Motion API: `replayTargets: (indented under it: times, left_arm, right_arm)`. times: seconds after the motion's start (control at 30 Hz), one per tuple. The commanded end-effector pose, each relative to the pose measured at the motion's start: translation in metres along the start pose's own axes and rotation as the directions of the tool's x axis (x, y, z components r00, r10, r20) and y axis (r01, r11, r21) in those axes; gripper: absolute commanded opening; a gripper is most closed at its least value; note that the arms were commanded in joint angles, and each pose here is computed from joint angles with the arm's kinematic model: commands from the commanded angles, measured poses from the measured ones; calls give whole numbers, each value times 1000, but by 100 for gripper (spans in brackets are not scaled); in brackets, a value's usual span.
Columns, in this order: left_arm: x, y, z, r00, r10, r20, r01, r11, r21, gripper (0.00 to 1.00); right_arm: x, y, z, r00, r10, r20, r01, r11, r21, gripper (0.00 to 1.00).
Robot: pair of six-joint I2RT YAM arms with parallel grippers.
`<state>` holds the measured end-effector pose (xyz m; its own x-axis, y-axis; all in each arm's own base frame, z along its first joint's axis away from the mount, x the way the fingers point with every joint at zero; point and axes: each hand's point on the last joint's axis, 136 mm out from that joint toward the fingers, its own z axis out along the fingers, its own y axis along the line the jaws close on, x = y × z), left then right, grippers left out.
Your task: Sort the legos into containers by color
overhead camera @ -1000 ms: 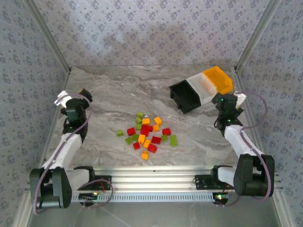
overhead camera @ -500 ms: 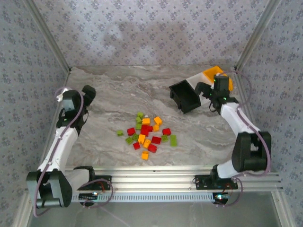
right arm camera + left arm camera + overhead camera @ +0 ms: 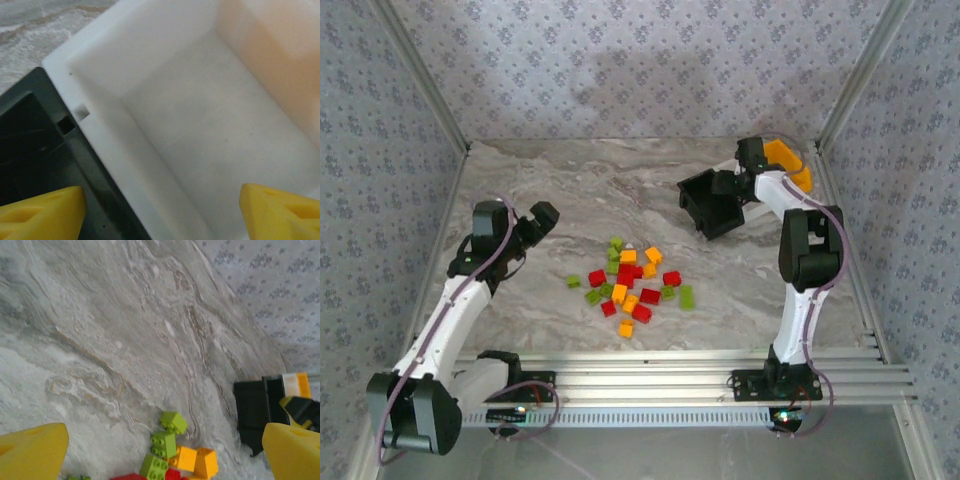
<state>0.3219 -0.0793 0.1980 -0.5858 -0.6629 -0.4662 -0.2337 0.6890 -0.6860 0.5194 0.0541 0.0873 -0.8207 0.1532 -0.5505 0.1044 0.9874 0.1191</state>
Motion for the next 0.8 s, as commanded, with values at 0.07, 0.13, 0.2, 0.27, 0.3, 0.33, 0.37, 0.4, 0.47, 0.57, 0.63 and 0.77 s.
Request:
replayTargets:
  times: [0.07, 0.13, 0.2, 0.27, 0.3, 0.33, 0.37, 0.4, 0.47, 0.57, 0.63, 0.77]
  left_arm:
    - [16, -3, -7, 999, 22, -44, -21, 1000, 23, 99]
    - [18, -3, -7, 999, 19, -51, -18, 1000, 25, 99]
    - [20, -4, -6, 998, 16, -59, -14, 1000, 24, 100]
    - [22, -6, -6, 998, 19, -63, -18, 999, 28, 100]
    - [22, -5, -5, 998, 18, -63, -16, 1000, 24, 99]
    - [21, -5, -6, 998, 19, -59, -18, 1000, 22, 99]
    - [22, -5, -6, 998, 19, -62, -18, 1000, 19, 100]
    - [22, -3, -6, 998, 16, -61, -16, 1000, 13, 99]
    - [23, -2, -7, 998, 14, -64, -13, 1000, 6, 99]
    - [24, 0, -10, 998, 13, -62, -13, 1000, 2, 99]
    - [25, 2, -13, 998, 13, -57, -13, 1000, -3, 99]
    - [27, 8, -21, 999, 22, -46, -23, 1000, -18, 99]
  right_arm:
    - [18, 5, 13, 995, -38, -95, 41, 999, 34, 69]
    - [24, 9, 17, 993, -42, -111, 45, 999, 29, 60]
    - [29, 18, 19, 991, -53, -119, 56, 998, 22, 50]
    - [34, 32, 21, 990, -66, -125, 67, 998, 6, 42]
    - [37, 38, 21, 989, -70, -130, 71, 997, 3, 39]
    - [38, 45, 22, 989, -69, -134, 70, 998, -1, 34]
    - [40, 54, 24, 988, -70, -138, 69, 998, -13, 30]
    - [41, 63, 25, 987, -74, -141, 72, 997, -20, 27]
    - [43, 83, 28, 988, -74, -139, 71, 997, -30, 18]
    - [45, 115, 32, 989, -59, -136, 53, 997, -50, 0]
    - [44, 141, 31, 991, -57, -119, 48, 996, -71, 0]
    - [48, 191, 33, 991, -51, -122, 39, 994, -101, 0]
